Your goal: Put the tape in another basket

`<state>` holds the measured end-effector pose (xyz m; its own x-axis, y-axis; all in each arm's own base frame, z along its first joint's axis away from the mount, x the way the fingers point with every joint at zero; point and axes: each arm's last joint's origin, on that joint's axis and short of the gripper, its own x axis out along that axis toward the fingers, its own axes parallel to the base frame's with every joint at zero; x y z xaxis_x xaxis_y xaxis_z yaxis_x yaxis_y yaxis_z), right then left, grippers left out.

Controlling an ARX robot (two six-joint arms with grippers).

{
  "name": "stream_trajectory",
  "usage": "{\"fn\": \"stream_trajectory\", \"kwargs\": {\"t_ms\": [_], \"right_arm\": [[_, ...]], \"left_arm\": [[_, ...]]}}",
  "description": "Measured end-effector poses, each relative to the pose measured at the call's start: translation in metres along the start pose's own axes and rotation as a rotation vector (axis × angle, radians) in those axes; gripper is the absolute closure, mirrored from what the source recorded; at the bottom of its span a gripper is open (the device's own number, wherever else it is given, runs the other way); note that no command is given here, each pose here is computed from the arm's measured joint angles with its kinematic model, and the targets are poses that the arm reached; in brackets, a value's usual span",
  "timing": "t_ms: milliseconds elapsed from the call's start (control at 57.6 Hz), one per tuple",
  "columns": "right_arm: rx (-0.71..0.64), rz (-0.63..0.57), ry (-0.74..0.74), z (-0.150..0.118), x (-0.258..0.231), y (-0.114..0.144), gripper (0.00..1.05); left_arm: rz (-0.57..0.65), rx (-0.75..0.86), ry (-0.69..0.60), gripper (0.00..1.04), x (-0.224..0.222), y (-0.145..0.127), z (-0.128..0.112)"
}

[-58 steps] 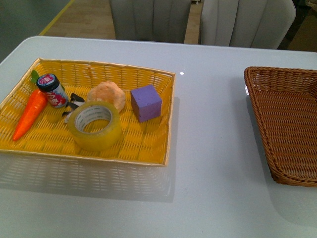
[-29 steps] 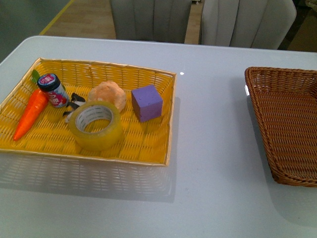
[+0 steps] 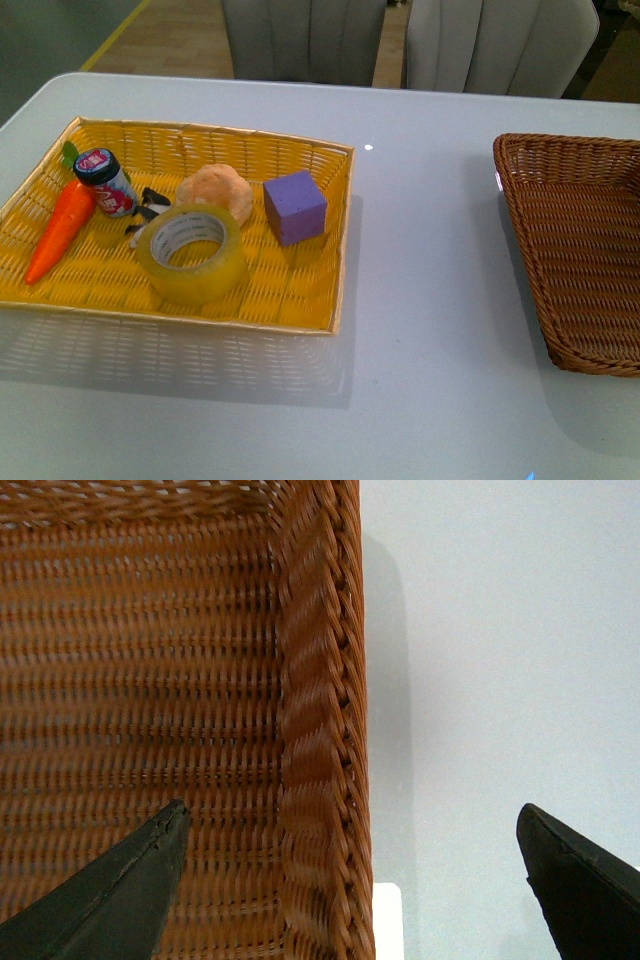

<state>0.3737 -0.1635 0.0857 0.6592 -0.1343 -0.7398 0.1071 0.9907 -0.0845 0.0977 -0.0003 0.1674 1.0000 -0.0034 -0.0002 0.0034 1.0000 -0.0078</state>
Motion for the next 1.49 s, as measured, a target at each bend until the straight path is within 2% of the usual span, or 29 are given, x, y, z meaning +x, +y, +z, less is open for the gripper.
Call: {"fn": "stream_trajectory", "kwargs": {"t_ms": [382,416,486,694,798,920,1111,1302,1492], "right_arm": [[-0.027,-0.002,0.125,-0.029,0.042,0.01,0.09],[-0.027,-0.004,0.128,-0.029,0.044,0.01,0.13],[-0.026,-0.005,0.13,-0.03,0.046,0.01,0.29],[-0.028,0.027,0.13,-0.029,0.045,0.016,0.6],[-0.03,0.065,0.138,-0.029,0.038,0.028,0.8],[0.005,0.11,0.14,-0.029,0.029,0.047,0.97],[-0.01,0.186,0.135,-0.03,0.018,0.086,0.99],[0.009,0.222,0.187,-0.042,0.012,0.118,0.99],[0.08,0.229,0.215,-0.045,0.004,0.138,0.99]], "left_arm": [[0.0,0.0,0.0,0.09,0.0,0.0,0.0],[0.0,0.0,0.0,0.09,0.0,0.0,0.0],[0.0,0.0,0.0,0.09,0.0,0.0,0.0],[0.0,0.0,0.0,0.09,0.0,0.0,0.0],[0.0,0.0,0.0,0.09,0.0,0.0,0.0],[0.0,0.0,0.0,0.09,0.0,0.0,0.0],[0.0,0.0,0.0,0.09,0.0,0.0,0.0],[0.0,0.0,0.0,0.09,0.0,0.0,0.0],[0.0,0.0,0.0,0.09,0.0,0.0,0.0]]}}
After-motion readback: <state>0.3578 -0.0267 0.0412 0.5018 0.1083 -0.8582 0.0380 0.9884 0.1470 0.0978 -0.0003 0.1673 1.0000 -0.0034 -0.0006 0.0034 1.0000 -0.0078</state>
